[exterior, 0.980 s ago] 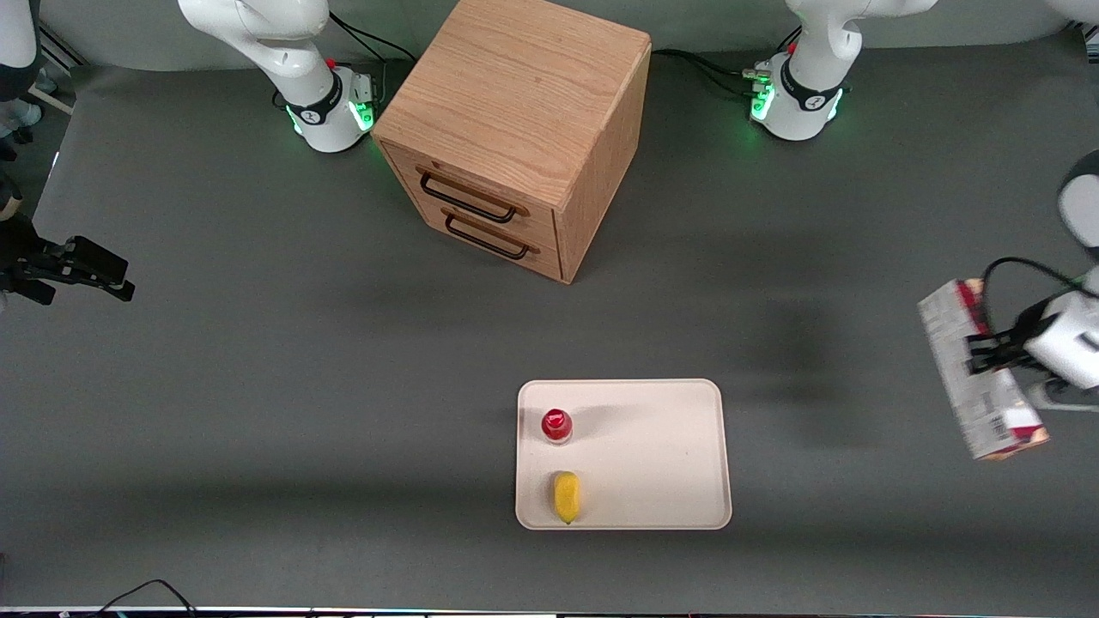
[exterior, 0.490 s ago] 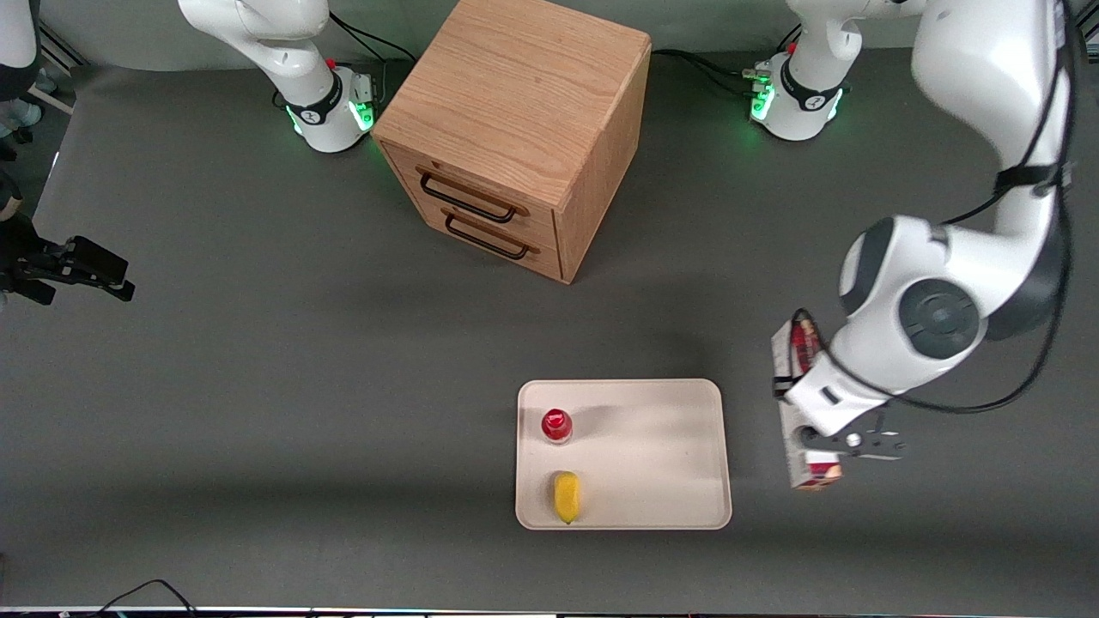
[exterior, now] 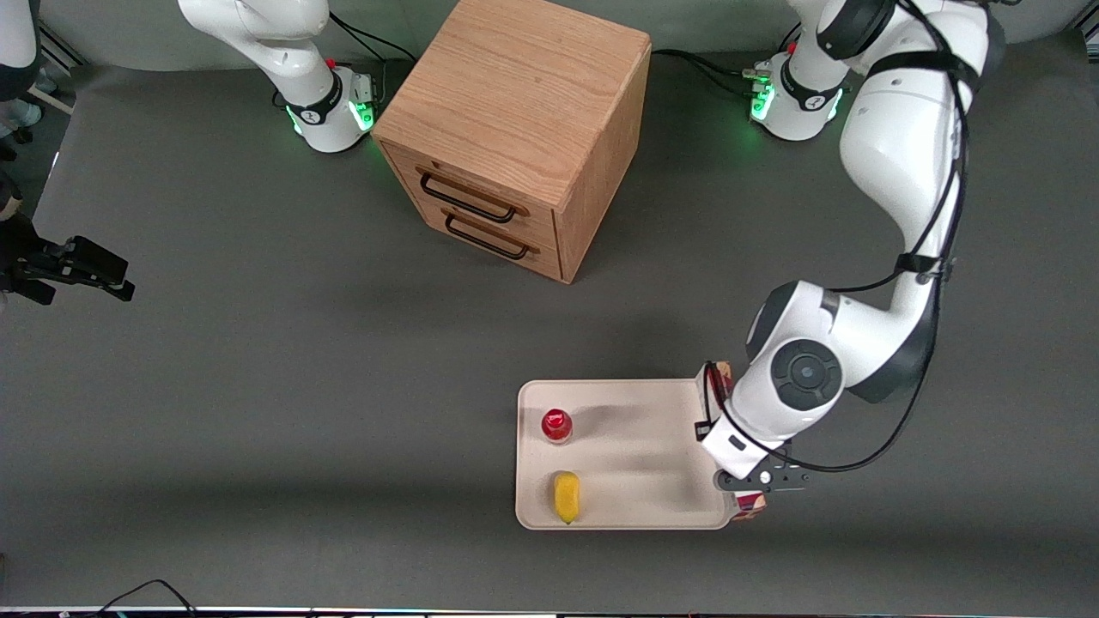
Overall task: Place red cookie box on tray
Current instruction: 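Lower the cookie box onto the tray beside the apple, then open the left gripper to release the cookie box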
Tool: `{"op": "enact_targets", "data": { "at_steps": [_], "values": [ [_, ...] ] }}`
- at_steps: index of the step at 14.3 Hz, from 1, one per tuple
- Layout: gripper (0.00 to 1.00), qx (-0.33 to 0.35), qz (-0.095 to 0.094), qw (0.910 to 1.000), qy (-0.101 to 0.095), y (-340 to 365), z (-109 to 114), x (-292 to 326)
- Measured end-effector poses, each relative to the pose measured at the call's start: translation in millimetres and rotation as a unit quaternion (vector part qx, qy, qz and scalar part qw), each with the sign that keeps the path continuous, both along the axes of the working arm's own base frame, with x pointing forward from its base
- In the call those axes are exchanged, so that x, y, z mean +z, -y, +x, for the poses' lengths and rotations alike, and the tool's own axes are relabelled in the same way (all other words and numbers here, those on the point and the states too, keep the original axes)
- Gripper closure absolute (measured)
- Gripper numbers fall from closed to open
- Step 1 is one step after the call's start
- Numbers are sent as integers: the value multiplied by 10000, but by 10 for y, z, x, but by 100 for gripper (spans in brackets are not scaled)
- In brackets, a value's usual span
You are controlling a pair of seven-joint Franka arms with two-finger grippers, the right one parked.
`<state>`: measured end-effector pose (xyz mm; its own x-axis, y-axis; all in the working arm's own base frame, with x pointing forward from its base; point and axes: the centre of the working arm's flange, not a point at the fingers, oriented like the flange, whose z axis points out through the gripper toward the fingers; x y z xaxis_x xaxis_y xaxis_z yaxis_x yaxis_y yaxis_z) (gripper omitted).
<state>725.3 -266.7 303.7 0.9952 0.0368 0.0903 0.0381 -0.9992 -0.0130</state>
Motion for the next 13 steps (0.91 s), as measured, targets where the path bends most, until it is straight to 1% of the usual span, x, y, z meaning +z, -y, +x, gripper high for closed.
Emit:
{"op": "enact_targets", "data": {
  "at_steps": [3,7,8,11,12,13],
  "values": [
    [96,-67,0,10000,16,78,20,-337],
    [95,-184,5,9998,-54,131,4,-585],
    [91,-215,11,9997,-64,129,3,-601],
    [59,-222,7,9997,-43,124,17,-571],
    [47,-202,-6,9998,-25,114,34,-536],
    [38,-159,-33,9999,-41,101,49,-481]
  ]
}}
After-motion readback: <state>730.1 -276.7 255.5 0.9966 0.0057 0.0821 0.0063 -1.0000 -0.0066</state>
